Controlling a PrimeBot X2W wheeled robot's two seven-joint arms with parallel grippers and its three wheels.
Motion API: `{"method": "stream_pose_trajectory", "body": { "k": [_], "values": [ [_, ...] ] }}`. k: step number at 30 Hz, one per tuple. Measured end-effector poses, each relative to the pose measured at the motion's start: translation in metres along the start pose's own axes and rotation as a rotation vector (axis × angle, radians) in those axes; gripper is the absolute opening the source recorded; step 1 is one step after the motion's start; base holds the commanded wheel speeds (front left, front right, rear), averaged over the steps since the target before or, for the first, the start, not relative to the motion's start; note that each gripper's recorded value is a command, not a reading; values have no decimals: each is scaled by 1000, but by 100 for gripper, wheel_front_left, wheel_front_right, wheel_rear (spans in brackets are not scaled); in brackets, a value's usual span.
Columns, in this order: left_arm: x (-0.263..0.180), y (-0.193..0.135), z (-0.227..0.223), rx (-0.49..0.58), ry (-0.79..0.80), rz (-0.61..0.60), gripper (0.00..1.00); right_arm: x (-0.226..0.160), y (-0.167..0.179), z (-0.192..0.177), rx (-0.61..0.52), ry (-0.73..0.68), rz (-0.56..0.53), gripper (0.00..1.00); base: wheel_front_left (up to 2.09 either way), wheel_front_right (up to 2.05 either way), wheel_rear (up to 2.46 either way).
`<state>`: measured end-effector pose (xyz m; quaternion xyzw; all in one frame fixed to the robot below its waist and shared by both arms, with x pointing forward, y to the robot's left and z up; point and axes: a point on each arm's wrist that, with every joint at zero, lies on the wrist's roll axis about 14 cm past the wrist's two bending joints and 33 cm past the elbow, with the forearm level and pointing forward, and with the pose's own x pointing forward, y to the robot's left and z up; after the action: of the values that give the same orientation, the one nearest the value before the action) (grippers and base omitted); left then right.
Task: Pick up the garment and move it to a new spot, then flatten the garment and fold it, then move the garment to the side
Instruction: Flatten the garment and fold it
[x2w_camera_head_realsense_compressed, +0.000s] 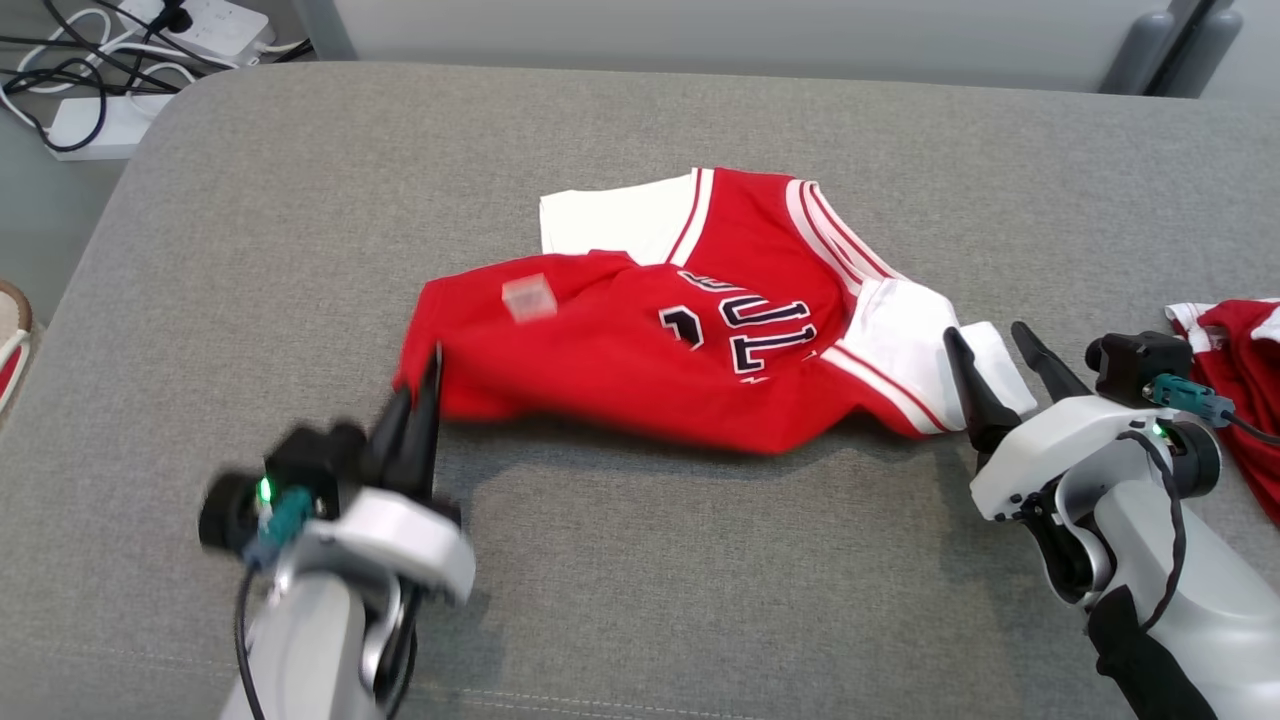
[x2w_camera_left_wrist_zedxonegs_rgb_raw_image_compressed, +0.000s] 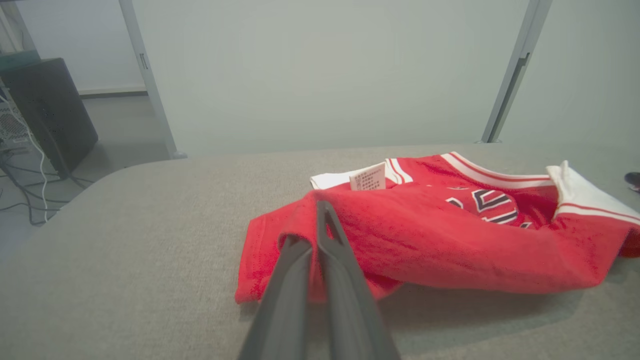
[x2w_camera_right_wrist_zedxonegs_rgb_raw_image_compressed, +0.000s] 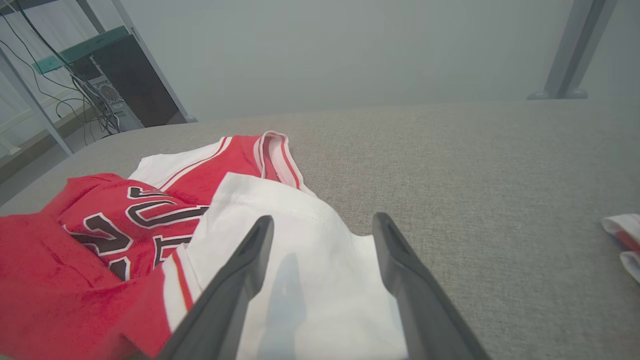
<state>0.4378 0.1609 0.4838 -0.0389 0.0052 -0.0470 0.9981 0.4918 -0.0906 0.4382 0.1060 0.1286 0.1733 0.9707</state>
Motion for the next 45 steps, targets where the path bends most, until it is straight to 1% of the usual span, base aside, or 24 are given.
{"method": "stream_pose_trajectory", "body": {
  "k": [1,2,3,4,5,7,13,16,19,24,27,30,31,34,38,41,45],
  "values": [
    [-10,4,-20,-8,60,13,0,1,0,-1,-2,2,2,100,0,0,0],
    [-20,7,-39,-13,121,25,2,1,0,-1,-4,3,3,100,0,0,0],
    [-30,11,-58,-18,180,39,37,2,0,-1,-6,4,4,100,0,0,0],
    [-38,13,-70,-22,221,50,77,2,1,-1,-7,4,6,100,0,0,0],
    [-44,15,-79,-25,251,60,100,2,1,-1,-8,5,8,100,0,0,0],
    [-52,19,-92,-33,297,75,100,2,3,0,-13,5,13,100,0,0,0],
    [-60,28,-98,-38,323,117,100,2,5,4,-20,-3,19,100,0,0,0],
    [-59,33,-94,-41,307,137,100,1,6,6,-21,-8,20,100,0,0,0],
    [-51,34,-80,-46,257,137,100,1,5,6,-21,-8,19,100,0,0,0],
    [-25,22,-59,-51,193,81,100,-2,3,4,-20,-4,12,100,0,0,0],
    [-4,3,-49,-21,171,12,100,-5,-2,2,-20,1,0,100,0,0,0],
    [5,-17,-63,30,226,-59,100,-9,-9,-2,-23,9,-13,100,0,0,0],
    [5,-17,-63,30,226,-59,100,-9,-9,-2,-23,9,-13,100,0,0,0],
    [5,-23,-83,67,301,-91,100,-14,-15,-5,-25,18,-28,100,0,0,0],
    [8,-10,-98,79,358,-58,100,-18,-25,-9,-20,27,-52,100,0,0,0],
    [11,-3,-101,43,364,-14,100,-19,-30,-12,-13,32,-66,100,0,0,0],
    [10,-2,-104,17,373,-1,100,-20,-32,-13,-10,33,-71,100,0,0,0]
  ]
}}
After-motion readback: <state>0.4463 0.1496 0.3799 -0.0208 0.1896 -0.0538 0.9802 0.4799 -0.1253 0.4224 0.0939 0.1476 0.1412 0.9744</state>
